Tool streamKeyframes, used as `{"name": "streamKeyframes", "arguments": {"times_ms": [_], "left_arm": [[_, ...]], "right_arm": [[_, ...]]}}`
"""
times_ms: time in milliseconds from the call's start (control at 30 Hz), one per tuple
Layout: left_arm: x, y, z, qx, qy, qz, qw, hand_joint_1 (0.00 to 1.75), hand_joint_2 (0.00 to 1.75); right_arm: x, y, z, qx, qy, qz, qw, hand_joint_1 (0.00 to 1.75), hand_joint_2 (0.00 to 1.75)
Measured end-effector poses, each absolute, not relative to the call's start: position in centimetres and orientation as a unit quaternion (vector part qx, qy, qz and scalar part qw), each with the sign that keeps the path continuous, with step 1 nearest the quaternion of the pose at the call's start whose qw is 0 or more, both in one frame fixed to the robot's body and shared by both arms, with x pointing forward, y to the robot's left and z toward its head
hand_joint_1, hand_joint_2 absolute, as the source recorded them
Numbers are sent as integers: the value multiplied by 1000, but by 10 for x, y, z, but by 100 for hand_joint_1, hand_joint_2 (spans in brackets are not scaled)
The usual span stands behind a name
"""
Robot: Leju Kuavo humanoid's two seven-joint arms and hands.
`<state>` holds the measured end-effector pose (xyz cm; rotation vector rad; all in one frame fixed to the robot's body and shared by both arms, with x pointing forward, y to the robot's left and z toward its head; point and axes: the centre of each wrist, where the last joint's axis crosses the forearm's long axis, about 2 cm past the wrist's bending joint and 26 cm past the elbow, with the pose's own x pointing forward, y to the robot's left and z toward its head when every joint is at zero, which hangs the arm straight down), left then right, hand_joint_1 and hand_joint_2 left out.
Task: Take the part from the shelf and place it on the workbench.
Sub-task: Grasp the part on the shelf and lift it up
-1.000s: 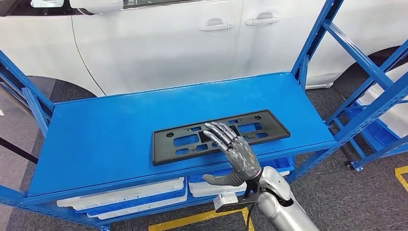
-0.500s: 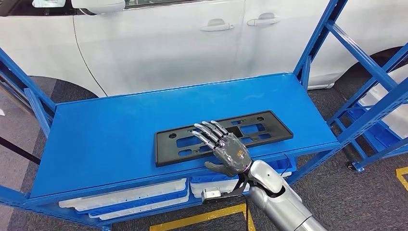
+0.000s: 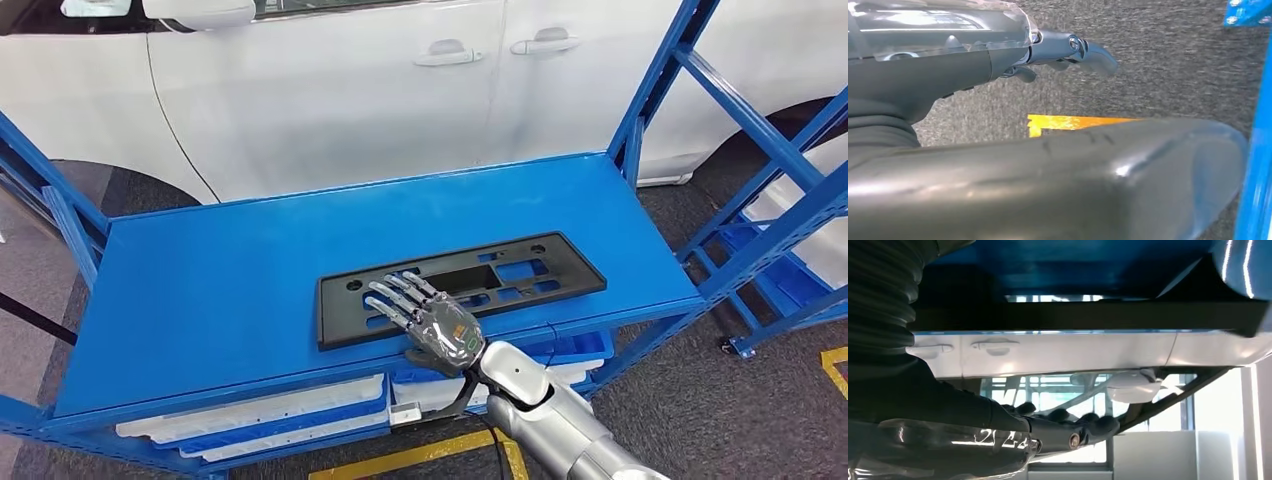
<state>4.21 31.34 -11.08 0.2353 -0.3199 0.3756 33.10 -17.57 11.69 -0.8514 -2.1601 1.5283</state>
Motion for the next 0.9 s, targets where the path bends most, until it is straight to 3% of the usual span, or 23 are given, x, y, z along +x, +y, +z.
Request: {"name": "streamKeyframes", "arguments": {"times_ms": [567, 900], "left_arm": [[42, 312, -111, 115, -160, 181, 963, 0, 0], [41, 315, -111, 116, -162, 174, 964, 0, 0]], "right_arm": [[338, -169, 114, -312, -755, 547, 182, 0, 175], [345, -153, 111, -381, -731, 539, 174, 0, 175]]}}
